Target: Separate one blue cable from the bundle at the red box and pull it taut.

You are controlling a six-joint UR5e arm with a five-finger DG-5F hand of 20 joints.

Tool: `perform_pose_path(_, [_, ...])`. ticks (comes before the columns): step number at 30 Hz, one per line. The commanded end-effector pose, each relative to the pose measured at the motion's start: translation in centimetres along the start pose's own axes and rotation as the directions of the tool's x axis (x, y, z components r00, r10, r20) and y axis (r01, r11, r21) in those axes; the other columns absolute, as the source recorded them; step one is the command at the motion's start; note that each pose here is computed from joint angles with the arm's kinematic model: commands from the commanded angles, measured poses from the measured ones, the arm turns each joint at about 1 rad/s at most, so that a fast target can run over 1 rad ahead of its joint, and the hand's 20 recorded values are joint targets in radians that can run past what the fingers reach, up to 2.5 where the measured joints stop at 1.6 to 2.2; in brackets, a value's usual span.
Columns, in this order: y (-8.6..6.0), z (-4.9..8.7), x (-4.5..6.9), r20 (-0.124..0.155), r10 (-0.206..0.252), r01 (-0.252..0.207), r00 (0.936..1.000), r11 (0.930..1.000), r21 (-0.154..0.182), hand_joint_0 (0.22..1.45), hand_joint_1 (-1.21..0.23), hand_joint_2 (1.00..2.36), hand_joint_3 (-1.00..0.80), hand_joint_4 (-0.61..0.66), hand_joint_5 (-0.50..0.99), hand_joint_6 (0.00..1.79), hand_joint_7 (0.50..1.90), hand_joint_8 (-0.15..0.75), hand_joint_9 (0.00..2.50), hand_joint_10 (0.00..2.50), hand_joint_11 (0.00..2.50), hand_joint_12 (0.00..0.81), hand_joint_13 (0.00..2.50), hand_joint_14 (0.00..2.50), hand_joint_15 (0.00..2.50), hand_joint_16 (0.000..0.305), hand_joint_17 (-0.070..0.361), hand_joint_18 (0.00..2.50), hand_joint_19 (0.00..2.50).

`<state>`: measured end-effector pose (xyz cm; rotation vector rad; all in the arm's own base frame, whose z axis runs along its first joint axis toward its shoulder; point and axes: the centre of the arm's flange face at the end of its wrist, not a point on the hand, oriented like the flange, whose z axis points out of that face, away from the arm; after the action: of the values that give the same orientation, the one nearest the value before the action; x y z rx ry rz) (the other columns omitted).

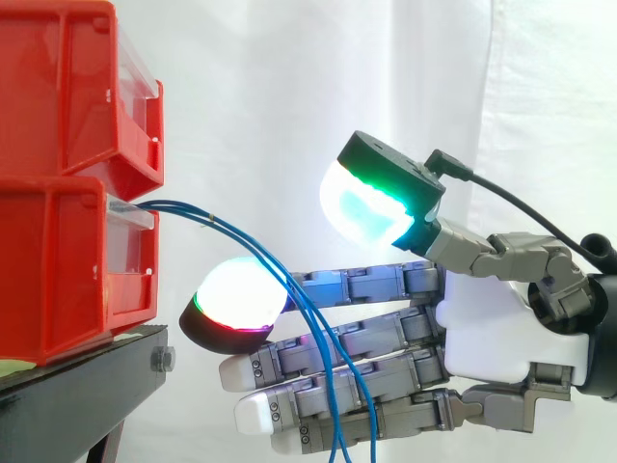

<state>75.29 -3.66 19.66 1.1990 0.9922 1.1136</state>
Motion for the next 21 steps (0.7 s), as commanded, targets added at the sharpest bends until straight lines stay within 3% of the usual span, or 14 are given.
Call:
perform_pose_path(1, [-0.05, 0.02, -0.15, 0.0, 0.021, -0.021, 0.9998, 0.9998, 0.0, 0.6, -0.63, 1.0, -0.49, 0.26, -0.19, 0.5, 0.84, 0.275, 0.5, 0.01, 0.32, 0.324, 0.56, 0.01, 0.21, 0.036, 0.081, 0.37, 0.25])
perform_pose_path(6, [-0.07, 0.05, -0.41, -0.004, 0.053, -0.053, 0.9986, 0.9986, 0.002, 0.59, -0.63, 1.0, -0.49, 0.27, -0.19, 0.5, 0.86, 0.278, 0.51, 0.01, 0.34, 0.326, 0.57, 0.01, 0.23, 0.036, 0.081, 0.37, 0.26])
perform_pose_path(16, [-0.08, 0.12, -0.76, -0.009, 0.054, -0.054, 0.9985, 0.9985, -0.003, 0.59, -0.62, 1.0, -0.48, 0.27, -0.18, 0.5, 0.88, 0.277, 0.52, 0.01, 0.35, 0.327, 0.57, 0.01, 0.23, 0.036, 0.08, 0.38, 0.26])
perform_pose_path(21, [-0.01, 0.22, -0.9, -0.034, 0.06, -0.06, 0.9976, 0.9982, -0.004, 0.62, -0.59, 1.01, -0.43, 0.26, -0.17, 0.5, 0.94, 0.276, 0.53, 0.01, 0.36, 0.327, 0.59, 0.01, 0.23, 0.035, 0.079, 0.39, 0.25])
